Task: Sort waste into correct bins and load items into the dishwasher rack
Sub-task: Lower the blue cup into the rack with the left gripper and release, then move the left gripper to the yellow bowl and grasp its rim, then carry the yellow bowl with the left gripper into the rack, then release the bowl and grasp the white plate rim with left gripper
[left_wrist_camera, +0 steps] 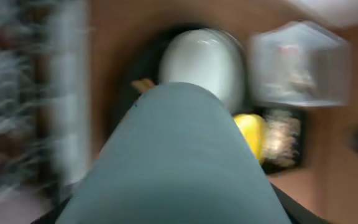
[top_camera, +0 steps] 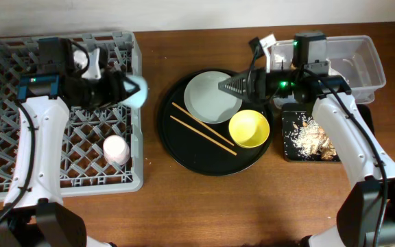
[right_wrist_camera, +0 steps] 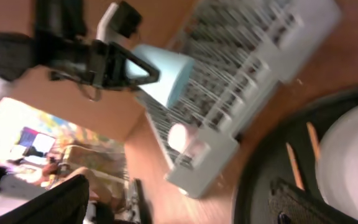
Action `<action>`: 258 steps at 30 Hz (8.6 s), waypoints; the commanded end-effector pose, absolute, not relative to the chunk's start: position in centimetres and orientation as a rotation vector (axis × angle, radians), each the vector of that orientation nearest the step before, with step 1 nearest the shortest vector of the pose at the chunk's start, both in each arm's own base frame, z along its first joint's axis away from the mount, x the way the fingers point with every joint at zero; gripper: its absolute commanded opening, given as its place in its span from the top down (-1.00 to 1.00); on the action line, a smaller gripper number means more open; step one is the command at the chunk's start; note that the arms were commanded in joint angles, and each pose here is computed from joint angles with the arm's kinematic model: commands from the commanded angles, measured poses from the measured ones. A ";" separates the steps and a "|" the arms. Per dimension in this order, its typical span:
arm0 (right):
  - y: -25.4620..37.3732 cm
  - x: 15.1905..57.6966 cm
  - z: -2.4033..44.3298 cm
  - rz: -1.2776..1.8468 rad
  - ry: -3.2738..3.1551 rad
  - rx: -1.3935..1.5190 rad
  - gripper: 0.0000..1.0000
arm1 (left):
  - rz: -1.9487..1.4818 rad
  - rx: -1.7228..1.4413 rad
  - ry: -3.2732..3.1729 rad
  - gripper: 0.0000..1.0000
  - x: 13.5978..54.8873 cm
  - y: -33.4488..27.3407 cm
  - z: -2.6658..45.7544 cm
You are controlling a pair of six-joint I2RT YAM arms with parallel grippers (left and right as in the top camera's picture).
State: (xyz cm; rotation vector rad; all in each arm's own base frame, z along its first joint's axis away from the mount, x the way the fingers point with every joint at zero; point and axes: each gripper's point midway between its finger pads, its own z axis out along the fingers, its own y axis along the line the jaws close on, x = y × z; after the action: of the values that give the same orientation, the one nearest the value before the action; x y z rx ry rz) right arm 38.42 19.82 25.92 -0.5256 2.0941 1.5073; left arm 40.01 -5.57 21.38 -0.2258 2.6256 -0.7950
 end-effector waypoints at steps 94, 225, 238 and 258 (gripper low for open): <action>8.1 35.4 16.9 0.259 2.749 0.214 -0.51 | -0.363 0.124 2.803 -0.98 41.5 -14.8 19.3; -2.3 32.3 26.6 0.161 2.483 0.571 -0.97 | 1.366 0.065 2.114 -0.54 56.1 -2.4 16.5; -2.3 32.3 26.6 0.161 2.483 0.571 -0.97 | 0.588 0.372 2.367 -0.61 54.0 -14.6 15.0; -2.3 32.3 26.6 0.161 2.483 0.571 -0.97 | -0.311 0.019 2.837 -0.22 48.3 -22.8 4.6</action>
State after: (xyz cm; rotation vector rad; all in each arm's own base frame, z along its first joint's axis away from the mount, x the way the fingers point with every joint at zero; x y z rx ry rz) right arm 32.21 -1.80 26.38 0.5533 2.4944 0.1841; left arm 48.74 -22.93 8.44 0.0949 2.7535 -0.3057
